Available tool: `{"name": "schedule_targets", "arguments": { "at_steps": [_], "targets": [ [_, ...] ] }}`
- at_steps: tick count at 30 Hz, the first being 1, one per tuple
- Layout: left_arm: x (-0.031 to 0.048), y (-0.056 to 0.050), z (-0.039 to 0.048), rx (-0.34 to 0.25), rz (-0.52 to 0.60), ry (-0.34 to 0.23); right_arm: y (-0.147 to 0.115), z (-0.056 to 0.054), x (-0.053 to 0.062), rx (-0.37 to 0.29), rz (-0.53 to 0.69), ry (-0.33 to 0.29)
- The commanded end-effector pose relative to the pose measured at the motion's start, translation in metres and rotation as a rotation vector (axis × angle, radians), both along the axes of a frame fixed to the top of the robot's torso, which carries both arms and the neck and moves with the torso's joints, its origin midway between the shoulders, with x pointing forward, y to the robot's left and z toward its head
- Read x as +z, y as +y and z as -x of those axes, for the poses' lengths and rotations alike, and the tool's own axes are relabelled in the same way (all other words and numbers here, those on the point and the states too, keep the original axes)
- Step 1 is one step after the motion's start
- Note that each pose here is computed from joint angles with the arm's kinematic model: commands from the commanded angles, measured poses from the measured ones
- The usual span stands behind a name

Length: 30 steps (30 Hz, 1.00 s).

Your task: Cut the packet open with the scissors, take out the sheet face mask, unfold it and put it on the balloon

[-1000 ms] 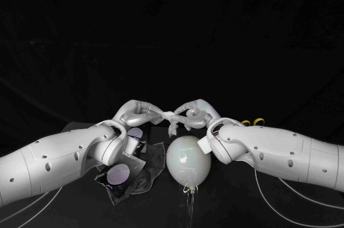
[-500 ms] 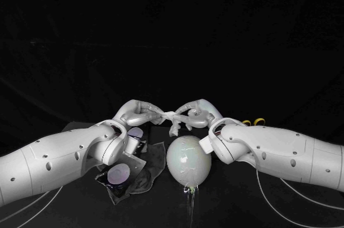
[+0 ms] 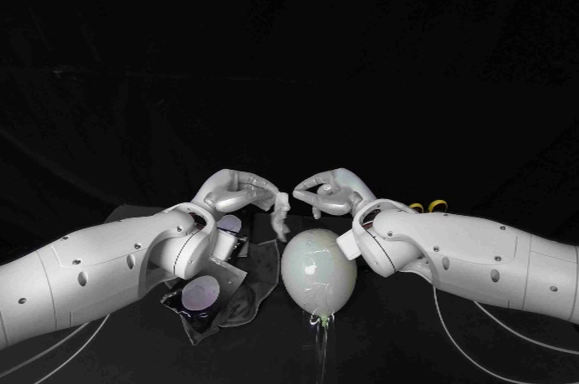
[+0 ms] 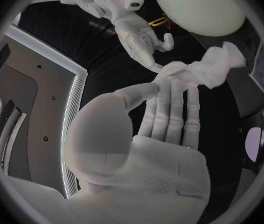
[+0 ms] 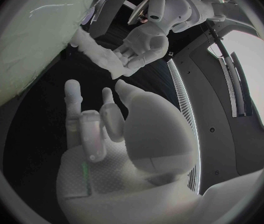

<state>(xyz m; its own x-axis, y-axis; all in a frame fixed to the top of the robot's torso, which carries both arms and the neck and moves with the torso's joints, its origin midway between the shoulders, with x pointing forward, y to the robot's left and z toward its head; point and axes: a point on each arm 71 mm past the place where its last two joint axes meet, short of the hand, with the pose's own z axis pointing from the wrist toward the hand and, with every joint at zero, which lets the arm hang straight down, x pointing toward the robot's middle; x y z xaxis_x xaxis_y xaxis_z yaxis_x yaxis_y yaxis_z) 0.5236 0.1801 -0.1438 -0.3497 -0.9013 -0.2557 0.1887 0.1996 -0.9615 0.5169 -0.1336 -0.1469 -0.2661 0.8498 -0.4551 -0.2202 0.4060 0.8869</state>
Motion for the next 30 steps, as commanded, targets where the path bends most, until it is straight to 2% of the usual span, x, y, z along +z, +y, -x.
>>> {"name": "schedule_targets", "arguments": {
  "at_steps": [1, 12, 20, 24, 30],
  "targets": [
    [0.0017, -0.003, 0.0012, 0.001, 0.085, 0.028, 0.004, 0.002, 0.002, 0.046, 0.086, -0.060],
    [-0.0026, -0.002, 0.0016, 0.024, 0.123, 0.111, -0.002, 0.002, 0.010, 0.006, 0.157, -0.203],
    [-0.0042, 0.001, 0.0009, 0.056, 0.117, 0.131, 0.002, 0.015, 0.017, -0.012, 0.169, -0.309],
    [-0.0046, 0.002, 0.0004, 0.070, 0.110, 0.132, 0.002, 0.022, 0.019, -0.017, 0.163, -0.326],
    [-0.0050, 0.004, -0.0004, 0.087, 0.104, 0.133, 0.011, 0.028, 0.017, 0.022, 0.197, -0.299]
  ]
}}
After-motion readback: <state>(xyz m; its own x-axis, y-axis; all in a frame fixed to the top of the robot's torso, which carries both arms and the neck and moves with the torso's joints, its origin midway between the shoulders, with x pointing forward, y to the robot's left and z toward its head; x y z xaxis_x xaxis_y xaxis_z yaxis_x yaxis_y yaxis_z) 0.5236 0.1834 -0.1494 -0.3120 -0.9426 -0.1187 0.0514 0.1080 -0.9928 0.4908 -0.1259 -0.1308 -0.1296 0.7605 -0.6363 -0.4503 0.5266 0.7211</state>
